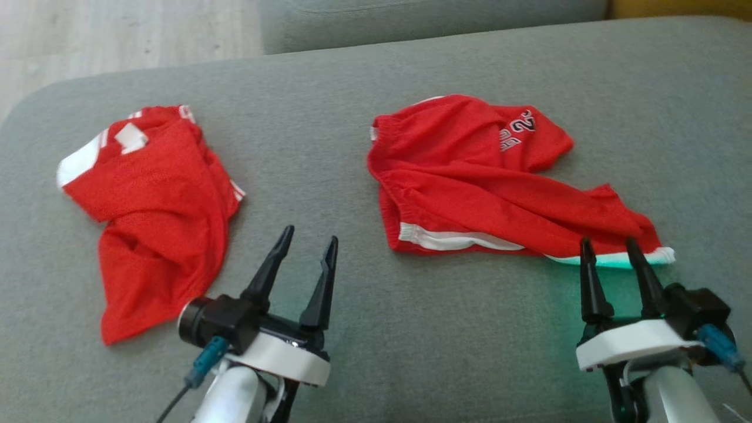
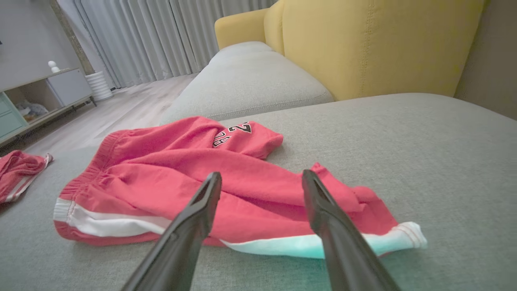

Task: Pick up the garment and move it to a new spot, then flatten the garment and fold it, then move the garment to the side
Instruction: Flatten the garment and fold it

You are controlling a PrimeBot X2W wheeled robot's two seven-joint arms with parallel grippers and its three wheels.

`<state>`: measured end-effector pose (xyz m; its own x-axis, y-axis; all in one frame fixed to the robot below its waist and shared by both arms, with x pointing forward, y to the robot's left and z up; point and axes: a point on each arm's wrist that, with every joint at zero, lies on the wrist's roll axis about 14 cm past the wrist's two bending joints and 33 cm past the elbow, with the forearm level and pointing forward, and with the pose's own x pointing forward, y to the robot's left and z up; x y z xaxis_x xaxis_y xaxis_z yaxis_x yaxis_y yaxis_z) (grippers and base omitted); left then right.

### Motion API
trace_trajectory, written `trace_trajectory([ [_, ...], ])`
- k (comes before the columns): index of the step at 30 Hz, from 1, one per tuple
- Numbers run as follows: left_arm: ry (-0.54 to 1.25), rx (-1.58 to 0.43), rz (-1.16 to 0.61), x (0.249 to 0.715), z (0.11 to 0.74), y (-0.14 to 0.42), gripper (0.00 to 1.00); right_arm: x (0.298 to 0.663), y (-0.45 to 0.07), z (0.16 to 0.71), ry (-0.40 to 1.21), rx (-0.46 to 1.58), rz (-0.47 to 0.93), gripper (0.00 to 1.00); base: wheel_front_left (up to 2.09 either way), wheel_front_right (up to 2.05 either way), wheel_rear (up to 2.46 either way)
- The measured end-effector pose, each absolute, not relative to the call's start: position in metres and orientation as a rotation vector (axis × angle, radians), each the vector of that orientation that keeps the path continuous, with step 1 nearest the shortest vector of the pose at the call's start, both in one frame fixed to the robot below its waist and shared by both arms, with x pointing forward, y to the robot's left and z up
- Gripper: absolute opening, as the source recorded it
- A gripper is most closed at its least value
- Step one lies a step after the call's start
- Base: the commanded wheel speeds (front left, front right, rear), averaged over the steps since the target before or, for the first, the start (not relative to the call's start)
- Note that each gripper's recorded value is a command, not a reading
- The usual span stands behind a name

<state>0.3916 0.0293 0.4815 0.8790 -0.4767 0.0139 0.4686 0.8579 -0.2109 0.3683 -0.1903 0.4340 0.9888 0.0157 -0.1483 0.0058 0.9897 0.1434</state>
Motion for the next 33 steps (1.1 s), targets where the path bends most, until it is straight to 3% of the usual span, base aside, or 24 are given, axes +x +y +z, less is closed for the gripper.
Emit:
trace_trajectory([
  [14,0.250,-0.110,-0.818,0.385,0.434,-0.056,1.00,0.356,-0.229,0.440,0.123,0.173,-0.122,1.00,0.00,0.00,0.00],
  [33,0.387,-0.120,-0.883,0.399,0.400,-0.076,1.00,0.351,-0.248,0.431,0.151,0.166,-0.188,1.00,0.00,0.00,0.00],
])
